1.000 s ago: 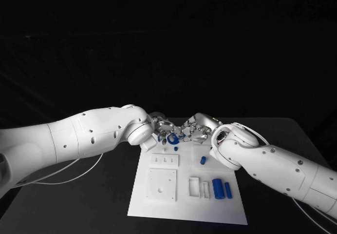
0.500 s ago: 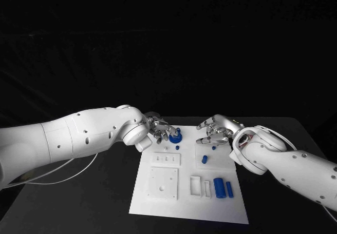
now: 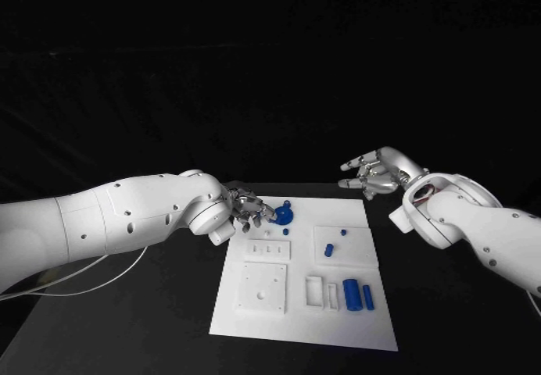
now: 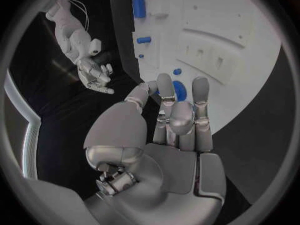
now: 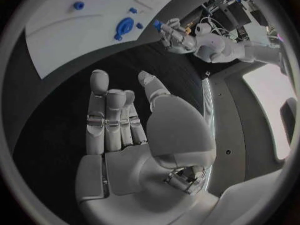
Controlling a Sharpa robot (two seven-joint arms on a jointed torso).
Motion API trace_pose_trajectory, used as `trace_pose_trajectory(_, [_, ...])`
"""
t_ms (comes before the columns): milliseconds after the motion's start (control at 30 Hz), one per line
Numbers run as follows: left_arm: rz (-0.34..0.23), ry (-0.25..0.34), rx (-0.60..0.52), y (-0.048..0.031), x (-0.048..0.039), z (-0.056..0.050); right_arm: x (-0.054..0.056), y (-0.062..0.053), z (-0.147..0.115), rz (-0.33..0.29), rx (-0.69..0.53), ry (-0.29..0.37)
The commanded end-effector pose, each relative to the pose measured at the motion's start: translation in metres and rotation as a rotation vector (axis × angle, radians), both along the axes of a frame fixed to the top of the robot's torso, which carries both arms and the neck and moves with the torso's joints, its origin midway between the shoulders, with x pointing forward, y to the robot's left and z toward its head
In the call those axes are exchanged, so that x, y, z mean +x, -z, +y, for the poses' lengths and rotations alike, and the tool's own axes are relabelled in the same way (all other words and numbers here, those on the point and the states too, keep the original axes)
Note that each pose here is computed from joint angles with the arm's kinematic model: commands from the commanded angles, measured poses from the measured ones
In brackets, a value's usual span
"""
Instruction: Assemble the parts on the task board
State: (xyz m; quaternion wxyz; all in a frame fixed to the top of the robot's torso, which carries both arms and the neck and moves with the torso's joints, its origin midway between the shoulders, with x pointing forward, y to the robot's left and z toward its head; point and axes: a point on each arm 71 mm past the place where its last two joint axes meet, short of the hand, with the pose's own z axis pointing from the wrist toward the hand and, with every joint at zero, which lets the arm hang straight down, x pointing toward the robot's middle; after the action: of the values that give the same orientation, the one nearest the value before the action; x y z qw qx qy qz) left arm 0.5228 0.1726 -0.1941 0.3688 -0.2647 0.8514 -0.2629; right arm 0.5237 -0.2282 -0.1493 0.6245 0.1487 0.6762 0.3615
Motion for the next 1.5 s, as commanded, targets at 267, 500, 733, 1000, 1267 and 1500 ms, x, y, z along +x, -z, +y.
trace_pose_trajectory(267, [-0.036, -0.01, 0.027, 0.0111, -0.0125, -0.003, 0.027, -0.031, -0.014, -0.083, 0.136, 0.086])
trace_pose_trajectory(500, [-0.045, -0.003, 0.051, 0.021, -0.0203, -0.004, 0.036, -0.035, -0.018, -0.095, 0.142, 0.113])
trace_pose_trajectory(733, [-0.055, 0.006, 0.08, 0.0321, -0.0257, -0.004, 0.039, -0.036, -0.017, -0.097, 0.144, 0.118])
trace_pose_trajectory(1000, [-0.055, 0.01, 0.1, 0.0386, -0.0283, -0.003, 0.04, -0.035, -0.018, -0.093, 0.143, 0.123])
trace_pose_trajectory(1267, [-0.041, 0.016, 0.119, 0.0458, -0.0289, -0.003, 0.04, -0.035, -0.018, -0.087, 0.142, 0.124])
trace_pose_trajectory(1500, [-0.029, 0.025, 0.138, 0.0515, -0.0298, -0.002, 0.04, -0.034, -0.018, -0.082, 0.14, 0.124])
